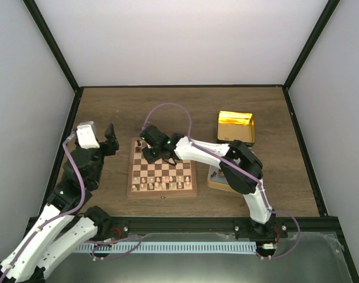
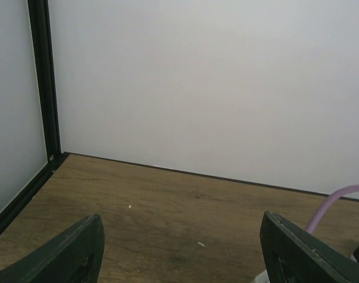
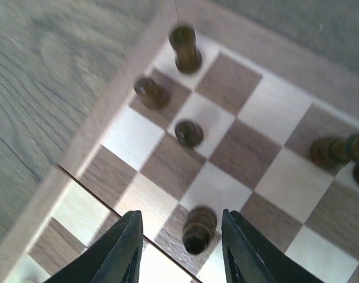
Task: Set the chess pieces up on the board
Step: Pick up the chess piece from the chessboard, then place the chess piece on the chessboard.
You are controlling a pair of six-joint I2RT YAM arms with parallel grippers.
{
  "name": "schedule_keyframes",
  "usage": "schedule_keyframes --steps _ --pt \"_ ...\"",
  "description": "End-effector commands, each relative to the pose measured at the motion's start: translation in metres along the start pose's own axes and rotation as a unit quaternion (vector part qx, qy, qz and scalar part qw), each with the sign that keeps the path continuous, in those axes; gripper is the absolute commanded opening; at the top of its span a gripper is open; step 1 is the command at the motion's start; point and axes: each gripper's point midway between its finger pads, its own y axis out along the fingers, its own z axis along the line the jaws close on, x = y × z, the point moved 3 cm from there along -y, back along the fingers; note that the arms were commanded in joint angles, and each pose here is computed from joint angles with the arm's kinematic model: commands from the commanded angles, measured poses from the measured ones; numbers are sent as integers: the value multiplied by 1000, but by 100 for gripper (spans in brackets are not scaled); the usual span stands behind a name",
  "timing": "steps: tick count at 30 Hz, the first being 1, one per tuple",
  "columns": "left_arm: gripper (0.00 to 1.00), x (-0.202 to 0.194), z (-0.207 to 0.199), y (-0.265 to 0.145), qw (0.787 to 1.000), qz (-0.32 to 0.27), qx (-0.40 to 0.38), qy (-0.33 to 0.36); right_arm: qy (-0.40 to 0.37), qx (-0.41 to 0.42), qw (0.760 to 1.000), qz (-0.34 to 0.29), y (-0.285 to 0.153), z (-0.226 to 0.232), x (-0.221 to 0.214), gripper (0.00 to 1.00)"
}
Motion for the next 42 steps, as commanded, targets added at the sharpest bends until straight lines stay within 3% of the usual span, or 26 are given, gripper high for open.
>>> schedule_keyframes --steps 1,8,16,23,35,42 --pt "74 -1 6 -2 1000 -4 13 -5 12 -8 999 43 5 -1 -11 38" --pt "74 -2 5 -2 1000 -3 12 -5 14 -8 999 39 8 -1 -10 24" --pt "74 -3 4 -1 1000 -1 10 -4 11 -25 999 19 13 -5 1 22" --pt "74 -4 4 0 1000 1 9 -3 14 -34 999 4 11 -6 8 11" --pt "74 -4 3 1 1000 2 9 -3 38 -75 994 -76 14 -25 41 11" --pt "74 -5 4 1 1000 3 11 -2 59 -112 988 -85 30 -38 43 11"
